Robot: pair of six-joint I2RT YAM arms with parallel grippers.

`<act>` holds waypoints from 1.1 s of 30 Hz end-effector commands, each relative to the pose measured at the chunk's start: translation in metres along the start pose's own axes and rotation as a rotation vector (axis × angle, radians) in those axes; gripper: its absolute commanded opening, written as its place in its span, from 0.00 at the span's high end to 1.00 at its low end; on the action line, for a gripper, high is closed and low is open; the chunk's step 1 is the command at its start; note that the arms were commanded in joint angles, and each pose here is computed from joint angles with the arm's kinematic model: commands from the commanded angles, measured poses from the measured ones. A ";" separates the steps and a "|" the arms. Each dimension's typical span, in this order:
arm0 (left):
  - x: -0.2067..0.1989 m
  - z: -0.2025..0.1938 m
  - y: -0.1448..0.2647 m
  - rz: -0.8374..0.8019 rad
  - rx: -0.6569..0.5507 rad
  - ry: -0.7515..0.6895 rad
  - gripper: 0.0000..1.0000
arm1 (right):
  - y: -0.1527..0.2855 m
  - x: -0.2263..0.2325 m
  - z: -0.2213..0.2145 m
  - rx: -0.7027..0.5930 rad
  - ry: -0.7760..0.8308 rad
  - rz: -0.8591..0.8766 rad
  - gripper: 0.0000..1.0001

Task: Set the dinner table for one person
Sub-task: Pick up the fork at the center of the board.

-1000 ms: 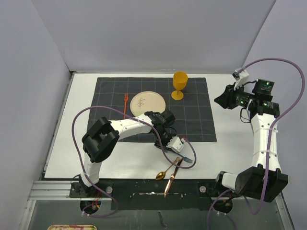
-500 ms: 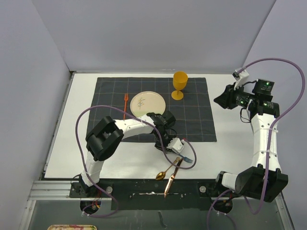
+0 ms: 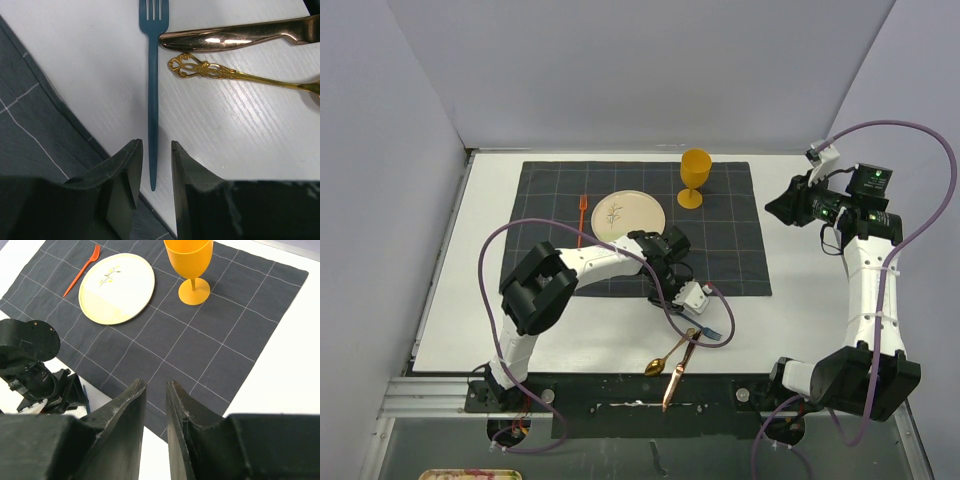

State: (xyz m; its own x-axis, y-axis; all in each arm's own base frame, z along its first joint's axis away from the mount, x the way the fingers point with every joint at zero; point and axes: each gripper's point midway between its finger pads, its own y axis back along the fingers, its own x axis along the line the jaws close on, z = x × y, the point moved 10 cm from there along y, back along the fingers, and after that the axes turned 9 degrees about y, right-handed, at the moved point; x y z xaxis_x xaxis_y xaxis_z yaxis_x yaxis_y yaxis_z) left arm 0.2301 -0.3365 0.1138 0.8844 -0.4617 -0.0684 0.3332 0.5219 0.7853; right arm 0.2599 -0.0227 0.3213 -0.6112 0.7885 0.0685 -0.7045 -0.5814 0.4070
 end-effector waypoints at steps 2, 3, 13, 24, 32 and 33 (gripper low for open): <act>0.009 0.005 -0.003 -0.007 -0.033 -0.016 0.72 | 0.006 -0.001 0.020 -0.066 0.053 -0.005 0.76; 0.008 0.004 -0.004 -0.011 -0.031 -0.012 0.72 | 0.006 -0.001 0.019 -0.065 0.054 -0.008 0.76; 0.006 0.001 -0.009 -0.025 -0.023 -0.004 0.72 | 0.007 0.000 0.023 -0.078 0.052 0.001 0.76; 0.008 0.001 -0.011 -0.034 -0.018 0.004 0.72 | 0.008 0.003 0.023 -0.087 0.049 0.012 0.77; 0.009 -0.001 -0.015 -0.041 -0.013 0.008 0.72 | 0.007 0.002 0.023 -0.090 0.040 0.021 0.77; 0.009 0.000 -0.015 -0.041 -0.014 0.007 0.72 | 0.006 0.002 0.023 -0.090 0.038 0.023 0.77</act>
State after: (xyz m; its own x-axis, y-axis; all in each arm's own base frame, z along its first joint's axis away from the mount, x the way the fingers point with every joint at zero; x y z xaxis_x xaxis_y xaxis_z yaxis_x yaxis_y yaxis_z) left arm 0.2309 -0.3378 0.0986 0.8816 -0.4592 -0.1086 0.3544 0.4924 0.7950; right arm 0.2602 -0.0202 0.3251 -0.6190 0.7798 0.0941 -0.6996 -0.6019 0.3851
